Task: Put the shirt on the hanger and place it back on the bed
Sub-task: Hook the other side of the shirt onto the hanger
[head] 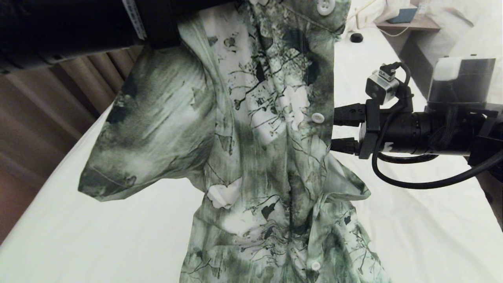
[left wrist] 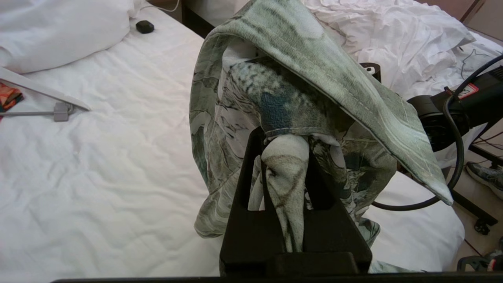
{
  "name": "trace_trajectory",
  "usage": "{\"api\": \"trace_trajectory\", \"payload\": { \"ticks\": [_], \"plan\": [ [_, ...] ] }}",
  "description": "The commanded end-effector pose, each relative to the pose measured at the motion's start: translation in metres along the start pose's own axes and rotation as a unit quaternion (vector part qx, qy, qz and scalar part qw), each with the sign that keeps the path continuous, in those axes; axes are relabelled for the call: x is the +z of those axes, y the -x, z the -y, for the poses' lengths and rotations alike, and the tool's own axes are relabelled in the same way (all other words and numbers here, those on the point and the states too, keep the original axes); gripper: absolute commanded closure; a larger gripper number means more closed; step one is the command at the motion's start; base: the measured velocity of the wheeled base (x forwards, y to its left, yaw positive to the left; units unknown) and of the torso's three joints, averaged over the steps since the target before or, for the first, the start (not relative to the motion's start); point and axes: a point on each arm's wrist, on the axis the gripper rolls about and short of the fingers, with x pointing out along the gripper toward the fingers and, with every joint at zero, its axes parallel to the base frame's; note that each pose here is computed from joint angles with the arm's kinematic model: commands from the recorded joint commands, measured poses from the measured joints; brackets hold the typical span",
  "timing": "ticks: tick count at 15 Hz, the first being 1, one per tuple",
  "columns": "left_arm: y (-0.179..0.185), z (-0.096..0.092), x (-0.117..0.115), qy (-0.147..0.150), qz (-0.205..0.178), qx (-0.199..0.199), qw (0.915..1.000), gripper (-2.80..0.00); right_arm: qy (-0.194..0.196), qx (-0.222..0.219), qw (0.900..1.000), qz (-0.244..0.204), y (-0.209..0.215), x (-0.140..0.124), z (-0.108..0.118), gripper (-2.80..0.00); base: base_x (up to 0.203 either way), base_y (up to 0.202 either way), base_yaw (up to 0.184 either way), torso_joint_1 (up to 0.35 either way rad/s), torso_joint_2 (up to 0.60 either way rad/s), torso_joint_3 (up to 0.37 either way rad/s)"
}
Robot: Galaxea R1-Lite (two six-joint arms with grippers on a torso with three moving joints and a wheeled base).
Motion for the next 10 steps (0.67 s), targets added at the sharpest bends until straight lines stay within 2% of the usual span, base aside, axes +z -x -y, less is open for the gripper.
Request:
{"api": "trace_trajectory", "payload": {
  "ticks": [1,3,4,10],
  "plan": [
    [0.0003,0.0,0.0002,-0.001,0.001,0.0,1.0,0.0,-0.002,0.004,1.0,-0.003,-0.0012,-0.0007,-0.0008,-2.8,0.0,0.0,0.0,0.0,0.0,0.0],
    [-0.0003,0.0,-0.0002,0.0,0.0,0.0,1.0,0.0,-0.002,0.004,1.0,-0.003,-0.0012,-0.0007,-0.0008,-2.8,0.0,0.0,0.0,0.0,0.0,0.0],
    [-0.0003,0.0,-0.0002,0.0,0.0,0.0,1.0,0.0,-0.002,0.004,1.0,-0.003,-0.0006,-0.0006,-0.0016,0.0,0.0,0.0,0.0,0.0,0.0,0.0],
    [-0.002,-0.0001,0.0004,-0.001,0.001,0.0,1.0,0.0,-0.007,0.009,1.0,0.001,0.0015,0.0015,-0.0059,0.0,0.0,0.0,0.0,0.0,0.0,0.0]
  ]
}}
